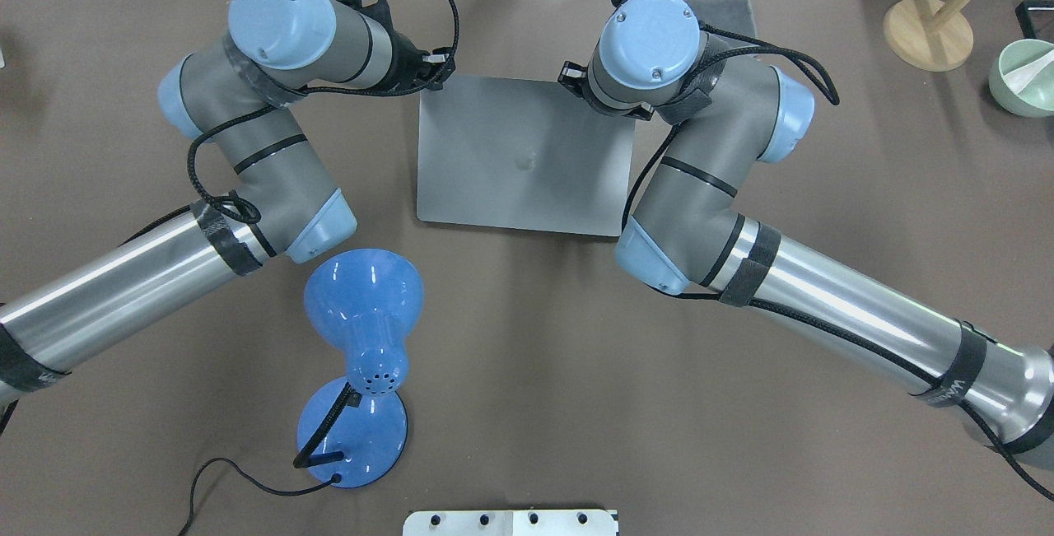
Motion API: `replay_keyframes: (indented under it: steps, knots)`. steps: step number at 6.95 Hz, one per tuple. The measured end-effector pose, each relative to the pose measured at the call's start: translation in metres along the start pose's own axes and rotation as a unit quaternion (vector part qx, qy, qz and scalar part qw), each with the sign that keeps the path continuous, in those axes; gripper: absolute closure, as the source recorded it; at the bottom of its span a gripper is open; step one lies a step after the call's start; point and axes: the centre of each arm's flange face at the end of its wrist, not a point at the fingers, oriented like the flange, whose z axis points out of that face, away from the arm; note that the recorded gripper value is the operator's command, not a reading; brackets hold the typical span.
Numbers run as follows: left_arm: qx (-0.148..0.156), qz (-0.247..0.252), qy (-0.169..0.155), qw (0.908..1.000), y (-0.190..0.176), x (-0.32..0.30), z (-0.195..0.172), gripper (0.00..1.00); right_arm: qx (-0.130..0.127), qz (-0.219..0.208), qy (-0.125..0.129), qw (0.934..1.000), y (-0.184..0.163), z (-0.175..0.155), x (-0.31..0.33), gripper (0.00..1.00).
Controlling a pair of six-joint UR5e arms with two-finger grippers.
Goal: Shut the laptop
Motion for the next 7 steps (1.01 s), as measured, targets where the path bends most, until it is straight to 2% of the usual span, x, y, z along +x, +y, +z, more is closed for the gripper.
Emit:
replay_keyframes:
  steps: [4, 7]
  knots:
    - [0.014, 0.011, -0.064, 0.9978, -0.019, -0.008, 0.060, 1.00, -0.001, 0.001, -0.001, 1.0000, -0.002, 0.040, -0.004, 1.00]
    - [0.013, 0.027, -0.104, 0.9942, -0.011, -0.021, 0.094, 1.00, -0.004, 0.002, 0.009, 1.0000, 0.002, 0.071, -0.015, 1.00]
